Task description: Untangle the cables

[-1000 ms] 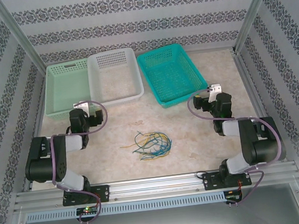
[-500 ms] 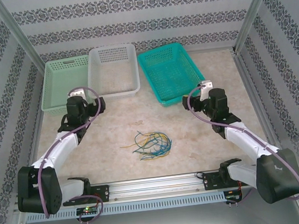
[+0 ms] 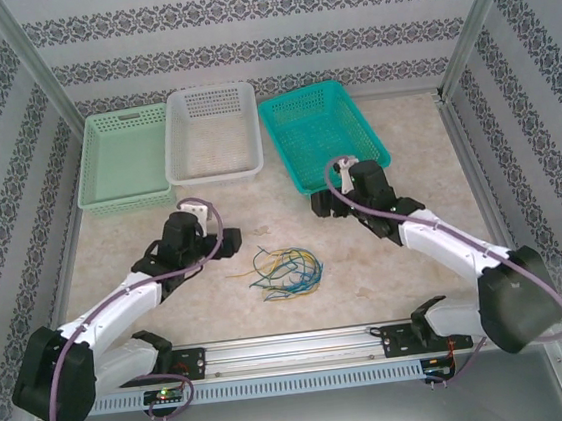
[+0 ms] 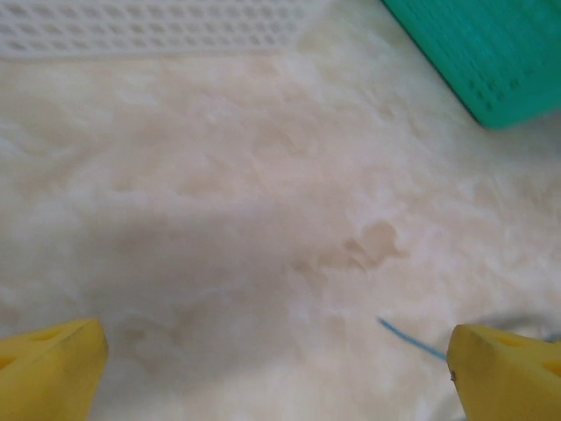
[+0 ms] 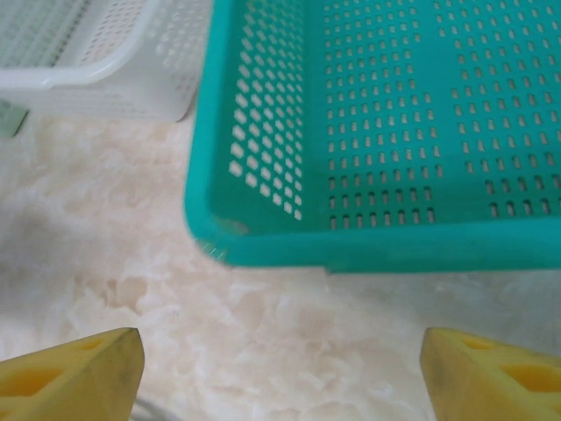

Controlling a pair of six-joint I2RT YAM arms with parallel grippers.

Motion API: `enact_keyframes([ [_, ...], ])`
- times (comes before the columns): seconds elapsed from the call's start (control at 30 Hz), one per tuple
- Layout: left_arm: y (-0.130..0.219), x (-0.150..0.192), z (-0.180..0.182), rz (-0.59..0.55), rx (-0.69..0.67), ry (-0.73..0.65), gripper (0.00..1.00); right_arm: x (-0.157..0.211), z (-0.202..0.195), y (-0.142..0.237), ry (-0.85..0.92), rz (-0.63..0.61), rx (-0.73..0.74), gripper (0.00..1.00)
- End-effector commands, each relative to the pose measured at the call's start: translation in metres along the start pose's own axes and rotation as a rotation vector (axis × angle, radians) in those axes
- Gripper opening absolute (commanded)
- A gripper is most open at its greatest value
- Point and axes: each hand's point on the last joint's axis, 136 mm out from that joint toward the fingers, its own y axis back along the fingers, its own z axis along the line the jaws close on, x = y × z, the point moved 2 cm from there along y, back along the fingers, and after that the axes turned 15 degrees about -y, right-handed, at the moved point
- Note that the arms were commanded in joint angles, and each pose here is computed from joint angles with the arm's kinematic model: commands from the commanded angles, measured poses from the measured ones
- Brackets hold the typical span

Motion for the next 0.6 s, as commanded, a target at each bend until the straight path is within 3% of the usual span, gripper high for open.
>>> enact_keyframes([
  [0.0, -0.001, 0.018, -0.023, 0.056, 0.089, -0.098, 1.00, -0.012, 0.003, -0.004, -0.132, 0.034, -0.011, 0.79],
  [0.33, -0.025, 0.035, -0.075, 0.176, 0.336, -0.244, 0.82, -0.029, 0.017, -0.005, -0.100, 0.021, -0.012, 0.79],
  [0.57, -0.039, 0.037, -0.074, 0.168, 0.312, -0.225, 0.68, -0.020, 0.012, 0.002, -0.094, 0.023, -0.004, 0.80],
])
